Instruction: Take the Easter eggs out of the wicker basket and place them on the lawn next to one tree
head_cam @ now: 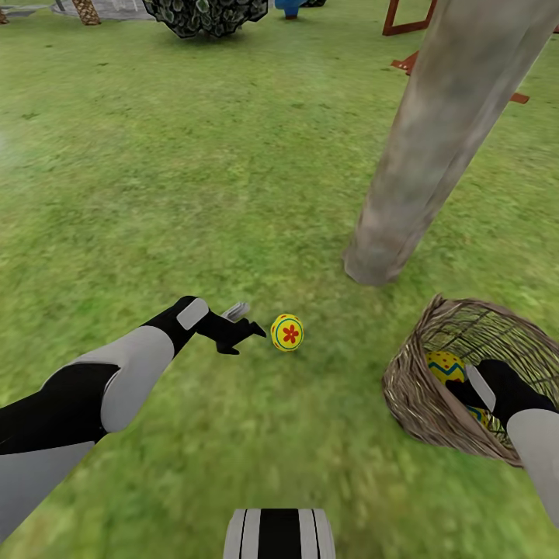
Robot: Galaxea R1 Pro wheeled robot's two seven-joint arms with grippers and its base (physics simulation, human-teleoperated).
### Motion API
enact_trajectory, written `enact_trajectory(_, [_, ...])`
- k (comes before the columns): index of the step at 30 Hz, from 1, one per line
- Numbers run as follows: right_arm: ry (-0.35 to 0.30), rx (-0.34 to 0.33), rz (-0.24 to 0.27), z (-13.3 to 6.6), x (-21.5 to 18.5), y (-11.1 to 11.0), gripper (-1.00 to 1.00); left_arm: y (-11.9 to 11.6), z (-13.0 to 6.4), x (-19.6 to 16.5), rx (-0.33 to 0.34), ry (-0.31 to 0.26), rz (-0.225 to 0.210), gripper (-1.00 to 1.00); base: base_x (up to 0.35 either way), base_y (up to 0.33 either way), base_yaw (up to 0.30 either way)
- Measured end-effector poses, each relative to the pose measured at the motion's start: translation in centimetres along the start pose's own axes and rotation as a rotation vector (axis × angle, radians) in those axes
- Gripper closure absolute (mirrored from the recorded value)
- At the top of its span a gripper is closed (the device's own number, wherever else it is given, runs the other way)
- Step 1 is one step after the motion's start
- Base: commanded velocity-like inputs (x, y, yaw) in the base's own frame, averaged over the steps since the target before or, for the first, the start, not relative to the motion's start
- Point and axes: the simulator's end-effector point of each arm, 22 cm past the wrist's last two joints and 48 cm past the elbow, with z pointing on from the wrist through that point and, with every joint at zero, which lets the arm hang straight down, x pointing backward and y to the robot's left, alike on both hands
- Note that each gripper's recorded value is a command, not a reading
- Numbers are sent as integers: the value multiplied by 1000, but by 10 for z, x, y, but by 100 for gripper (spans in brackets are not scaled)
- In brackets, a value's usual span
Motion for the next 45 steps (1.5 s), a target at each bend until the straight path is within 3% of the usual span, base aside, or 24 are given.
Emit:
enact_trajectory(34, [-146, -46, 39, -78, -48, -7, 100, -58, -80, -10, 41, -110, 72, -100, 0, 0, 0])
enact_trajectory(45, [-294, -67, 54, -123, -91, -8, 100, -74, -107, -12, 50, -147, 95, -100, 0, 0, 0])
